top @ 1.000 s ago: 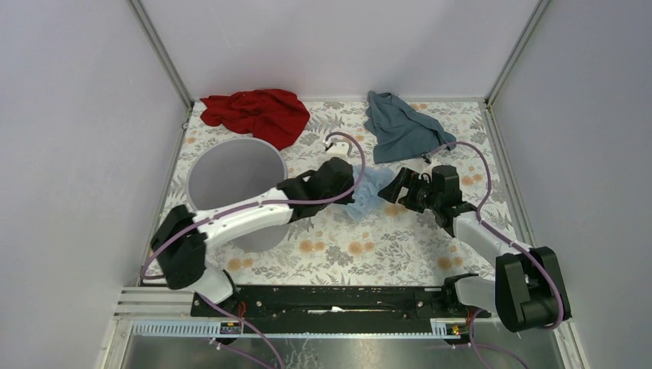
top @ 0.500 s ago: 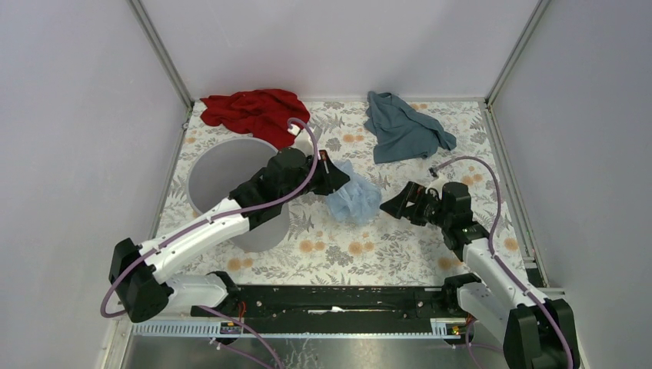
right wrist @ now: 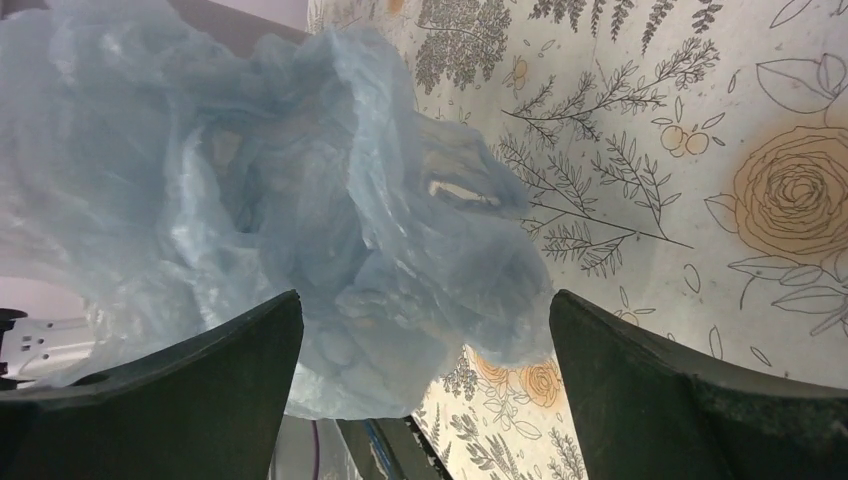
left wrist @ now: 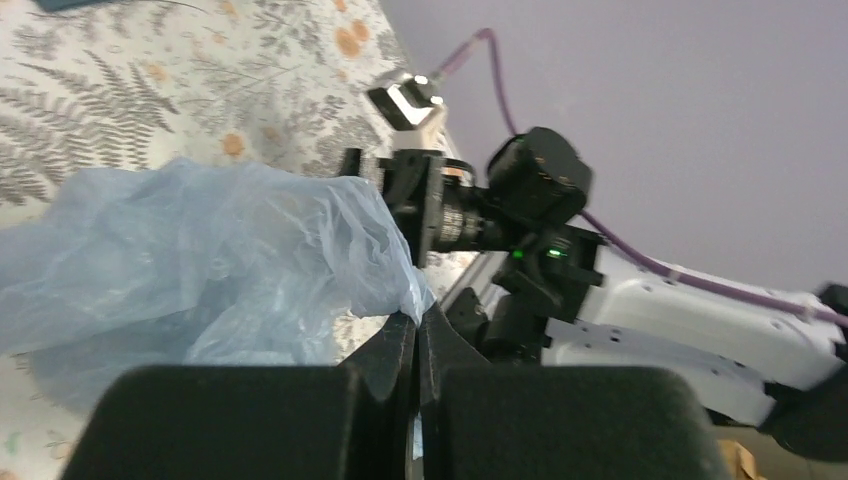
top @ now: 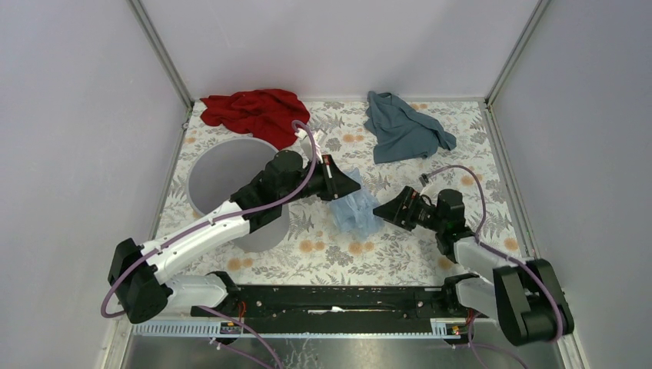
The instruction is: Put the trash bags into the trash bin
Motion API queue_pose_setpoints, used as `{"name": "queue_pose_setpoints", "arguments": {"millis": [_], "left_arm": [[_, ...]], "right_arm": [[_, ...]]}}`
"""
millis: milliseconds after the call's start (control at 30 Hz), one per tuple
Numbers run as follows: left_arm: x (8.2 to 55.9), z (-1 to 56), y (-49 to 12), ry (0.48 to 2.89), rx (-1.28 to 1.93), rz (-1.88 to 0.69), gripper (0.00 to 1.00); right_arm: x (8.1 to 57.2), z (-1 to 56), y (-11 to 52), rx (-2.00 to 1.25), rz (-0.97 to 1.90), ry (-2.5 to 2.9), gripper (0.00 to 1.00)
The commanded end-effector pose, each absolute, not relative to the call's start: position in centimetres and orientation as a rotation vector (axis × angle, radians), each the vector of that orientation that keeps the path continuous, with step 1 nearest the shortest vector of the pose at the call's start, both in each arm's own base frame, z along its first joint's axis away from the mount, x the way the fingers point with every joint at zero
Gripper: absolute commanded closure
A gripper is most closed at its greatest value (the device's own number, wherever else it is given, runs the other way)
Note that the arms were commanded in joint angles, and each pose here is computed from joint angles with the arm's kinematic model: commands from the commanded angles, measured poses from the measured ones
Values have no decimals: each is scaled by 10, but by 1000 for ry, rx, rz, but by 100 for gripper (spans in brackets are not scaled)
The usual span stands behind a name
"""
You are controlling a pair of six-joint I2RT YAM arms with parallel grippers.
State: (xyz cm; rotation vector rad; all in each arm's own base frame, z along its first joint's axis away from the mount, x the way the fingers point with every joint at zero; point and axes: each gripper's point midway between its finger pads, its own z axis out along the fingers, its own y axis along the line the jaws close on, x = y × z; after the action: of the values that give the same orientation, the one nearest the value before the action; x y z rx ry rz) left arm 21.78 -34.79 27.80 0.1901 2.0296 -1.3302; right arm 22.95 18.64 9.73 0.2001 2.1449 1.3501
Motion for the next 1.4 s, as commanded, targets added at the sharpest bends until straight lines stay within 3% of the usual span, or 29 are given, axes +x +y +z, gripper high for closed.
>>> {"name": "queue_pose_setpoints", "arguments": {"millis": [0,467,533,667,867,1100,1233,1367], "left_arm": [[206,320,-363,1888,235,-1547,100],[195,348,-378,1794,280,-1724,100],[197,347,-379,1788,272,-1731,100],[209,328,-377,1858,245,-1613,100],[229,298,-363,1951,190,-1390,100],[208,338,-409,1804,319,-1736,100],[189,367,-420,1720,401,-1759,100],[196,372,-371,1665,269,-1606,100]], "right_arm": [[232,121,201,98,1505,1998,0],[234,155,213,75,1674,1837,0],[231,169,213,56,1689,1790,11],[230,179,209,54,1616,1821,62],[251,170,147,75,837,2018,81],[256,162,145,-5,487,2148,94],[261,140,143,-20,229,2229,96],[265,124,120,26,59,2246,93]]}}
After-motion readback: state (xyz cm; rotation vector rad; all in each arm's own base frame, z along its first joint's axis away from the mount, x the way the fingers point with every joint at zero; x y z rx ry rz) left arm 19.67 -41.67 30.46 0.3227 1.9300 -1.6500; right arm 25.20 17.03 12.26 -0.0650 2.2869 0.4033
